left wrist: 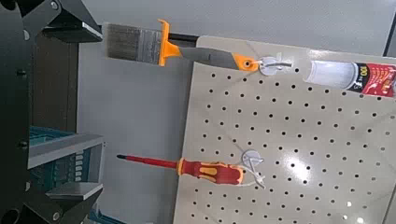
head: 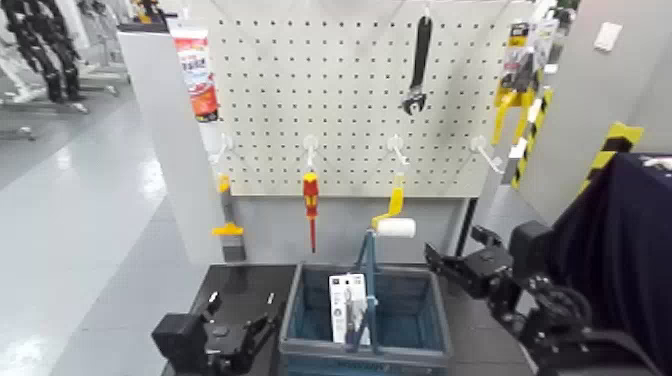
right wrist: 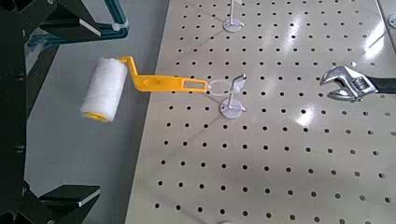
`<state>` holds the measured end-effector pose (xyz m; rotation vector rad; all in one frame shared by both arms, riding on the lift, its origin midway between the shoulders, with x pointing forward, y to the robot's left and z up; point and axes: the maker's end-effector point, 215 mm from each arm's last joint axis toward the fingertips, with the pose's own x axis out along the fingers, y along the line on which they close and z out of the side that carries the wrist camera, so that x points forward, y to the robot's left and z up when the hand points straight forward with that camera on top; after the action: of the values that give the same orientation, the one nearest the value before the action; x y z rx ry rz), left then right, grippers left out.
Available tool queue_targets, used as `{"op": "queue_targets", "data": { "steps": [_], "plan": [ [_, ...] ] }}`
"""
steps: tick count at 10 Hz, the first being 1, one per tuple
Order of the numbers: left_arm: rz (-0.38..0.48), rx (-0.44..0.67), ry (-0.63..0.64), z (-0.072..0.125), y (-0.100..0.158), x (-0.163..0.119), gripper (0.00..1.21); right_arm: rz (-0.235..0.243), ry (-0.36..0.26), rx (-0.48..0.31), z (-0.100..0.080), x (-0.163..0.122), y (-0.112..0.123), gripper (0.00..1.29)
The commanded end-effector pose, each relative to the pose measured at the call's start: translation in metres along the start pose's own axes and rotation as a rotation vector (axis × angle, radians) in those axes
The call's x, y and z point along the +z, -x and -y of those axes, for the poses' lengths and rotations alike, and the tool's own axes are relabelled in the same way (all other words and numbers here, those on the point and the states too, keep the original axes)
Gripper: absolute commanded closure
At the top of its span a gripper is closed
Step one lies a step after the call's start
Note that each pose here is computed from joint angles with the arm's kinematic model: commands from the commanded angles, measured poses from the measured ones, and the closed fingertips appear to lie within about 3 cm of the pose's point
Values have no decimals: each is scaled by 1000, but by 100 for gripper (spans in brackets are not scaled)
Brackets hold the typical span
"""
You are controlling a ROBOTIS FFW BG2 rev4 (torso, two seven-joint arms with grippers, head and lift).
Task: Put the yellow roller into the crate.
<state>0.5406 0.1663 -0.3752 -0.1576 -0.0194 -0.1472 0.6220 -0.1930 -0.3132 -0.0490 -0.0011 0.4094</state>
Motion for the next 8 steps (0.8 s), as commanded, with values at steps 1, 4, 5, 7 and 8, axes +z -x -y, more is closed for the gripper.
{"op": "queue_targets", "data": {
  "steps": [1,4,5,7,8],
  "plan": [
    [2,-6,0,2,-1,1,17,23,13,35,5,14,-25,13],
    [8,-13,-1,4,-3,4,17,53,2,83,2,27,-54,13],
    [6,-13,-1,4,-3,3,17,54,-5,102,0,27,-62,13],
    [6,-19,-2,6,-5,4,17,66,-30,149,-10,27,-77,13],
    [6,-20,0,7,-4,3,17,68,-33,169,-14,28,-84,13]
  ]
}}
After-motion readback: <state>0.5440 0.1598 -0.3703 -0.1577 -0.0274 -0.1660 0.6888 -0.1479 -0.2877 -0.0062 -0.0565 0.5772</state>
